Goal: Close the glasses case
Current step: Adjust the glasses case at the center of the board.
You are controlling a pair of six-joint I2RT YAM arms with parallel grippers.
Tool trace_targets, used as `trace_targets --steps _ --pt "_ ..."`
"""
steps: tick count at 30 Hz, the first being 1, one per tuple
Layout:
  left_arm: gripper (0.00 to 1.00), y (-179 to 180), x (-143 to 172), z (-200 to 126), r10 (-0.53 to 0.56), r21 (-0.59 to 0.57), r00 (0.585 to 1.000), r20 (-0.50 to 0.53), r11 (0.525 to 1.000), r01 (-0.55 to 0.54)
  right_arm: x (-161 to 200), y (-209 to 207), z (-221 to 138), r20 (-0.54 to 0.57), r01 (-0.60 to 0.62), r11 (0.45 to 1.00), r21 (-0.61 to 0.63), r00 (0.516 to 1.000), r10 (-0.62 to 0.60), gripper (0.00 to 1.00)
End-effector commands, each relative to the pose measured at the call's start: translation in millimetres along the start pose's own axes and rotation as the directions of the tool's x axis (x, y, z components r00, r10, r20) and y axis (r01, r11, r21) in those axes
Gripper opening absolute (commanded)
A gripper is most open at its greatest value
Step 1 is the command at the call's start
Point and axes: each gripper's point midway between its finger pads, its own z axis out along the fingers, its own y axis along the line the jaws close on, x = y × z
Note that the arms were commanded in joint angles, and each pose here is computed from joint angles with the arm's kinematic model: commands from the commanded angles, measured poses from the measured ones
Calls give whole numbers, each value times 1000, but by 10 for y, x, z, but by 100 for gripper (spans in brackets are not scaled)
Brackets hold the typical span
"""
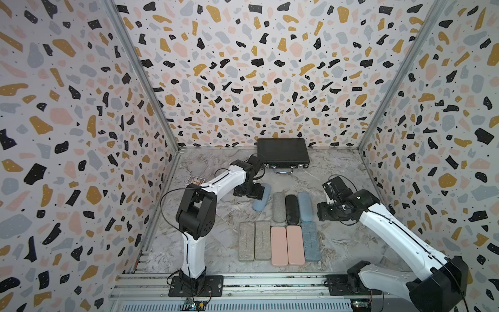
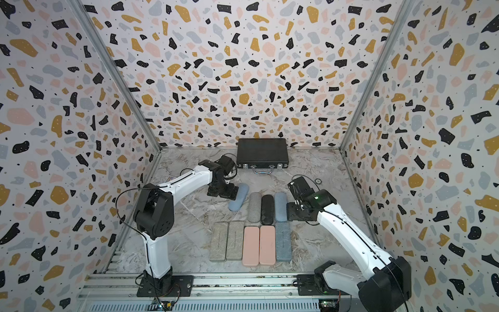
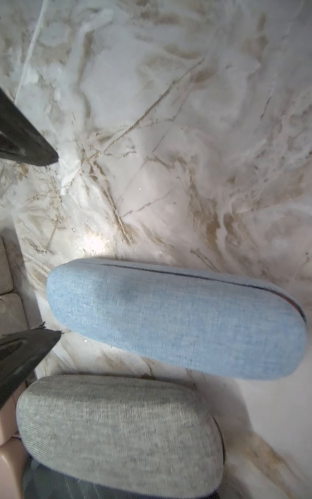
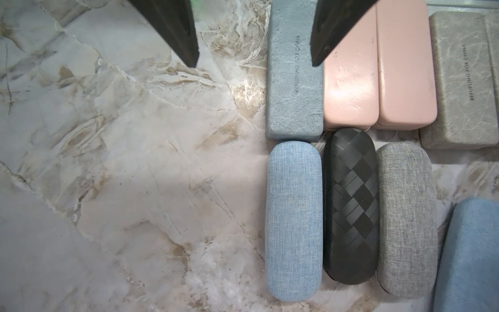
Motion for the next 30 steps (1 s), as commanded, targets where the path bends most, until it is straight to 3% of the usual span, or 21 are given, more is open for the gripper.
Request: trace_targets --steps 1,18,30 --pt "94 21 -1 8 42 -55 999 -9 998 -43 82 -92 -27 -12 15 1000 20 1000 -14 68" --pt "90 -3 -15 207 25 -49 999 -30 998 -27 127 -132 -8 -20 -1 1000 16 1000 2 69" --pt "91 -332 -166 228 21 82 1000 3 996 -21 125 -145 40 -37 -11 999 32 999 12 70"
